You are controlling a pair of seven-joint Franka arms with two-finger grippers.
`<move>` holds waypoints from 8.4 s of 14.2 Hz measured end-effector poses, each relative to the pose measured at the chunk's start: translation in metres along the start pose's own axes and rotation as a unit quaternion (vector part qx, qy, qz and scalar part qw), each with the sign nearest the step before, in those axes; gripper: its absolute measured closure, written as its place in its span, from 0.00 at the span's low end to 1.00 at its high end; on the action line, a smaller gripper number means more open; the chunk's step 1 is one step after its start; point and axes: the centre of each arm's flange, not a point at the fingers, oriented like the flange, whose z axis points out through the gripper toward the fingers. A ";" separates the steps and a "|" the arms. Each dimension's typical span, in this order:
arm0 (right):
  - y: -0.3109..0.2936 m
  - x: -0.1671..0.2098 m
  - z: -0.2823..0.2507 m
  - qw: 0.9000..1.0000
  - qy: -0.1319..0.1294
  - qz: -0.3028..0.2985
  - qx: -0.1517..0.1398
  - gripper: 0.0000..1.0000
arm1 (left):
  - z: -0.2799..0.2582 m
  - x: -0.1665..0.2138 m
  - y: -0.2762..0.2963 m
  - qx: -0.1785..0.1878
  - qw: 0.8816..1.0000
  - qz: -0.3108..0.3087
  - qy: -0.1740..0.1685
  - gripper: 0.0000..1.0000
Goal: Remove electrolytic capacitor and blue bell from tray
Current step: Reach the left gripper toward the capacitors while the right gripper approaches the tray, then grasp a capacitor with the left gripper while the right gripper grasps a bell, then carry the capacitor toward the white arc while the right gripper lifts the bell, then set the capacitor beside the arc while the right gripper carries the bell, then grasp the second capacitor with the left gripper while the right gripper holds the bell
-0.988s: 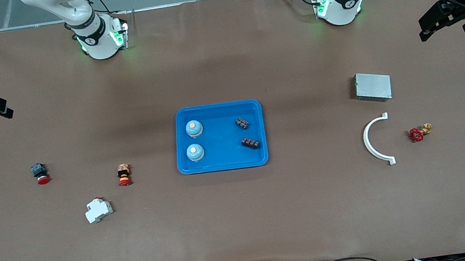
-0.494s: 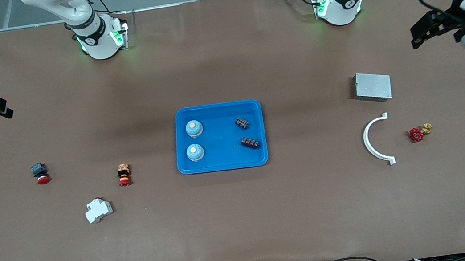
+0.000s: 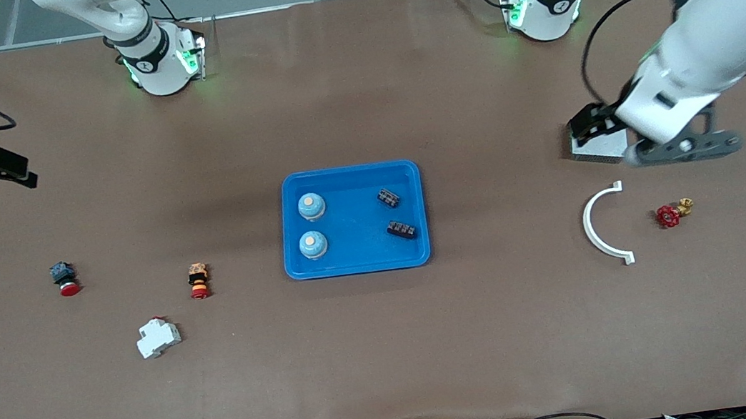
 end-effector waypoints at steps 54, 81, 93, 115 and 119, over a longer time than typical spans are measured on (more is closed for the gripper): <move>-0.330 0.063 0.415 0.998 -0.032 0.045 0.003 0.00 | 0.221 -0.003 0.167 0.040 0.925 -0.378 0.018 0.67; -0.349 0.051 0.452 0.999 -0.024 0.035 -0.002 0.12 | 0.360 0.056 -0.053 0.125 0.904 -0.409 0.001 0.63; -0.280 0.076 0.299 0.997 -0.052 -0.049 -0.016 0.33 | 0.295 0.063 0.074 0.039 0.874 -0.482 0.043 0.00; 0.061 0.011 0.327 0.974 -0.020 -0.223 -0.024 0.33 | 0.360 -0.015 0.274 -0.002 0.862 -0.506 0.016 0.00; 0.060 0.007 0.370 0.972 -0.056 -0.227 -0.022 0.33 | 0.372 -0.019 0.275 0.006 0.864 -0.504 0.013 0.21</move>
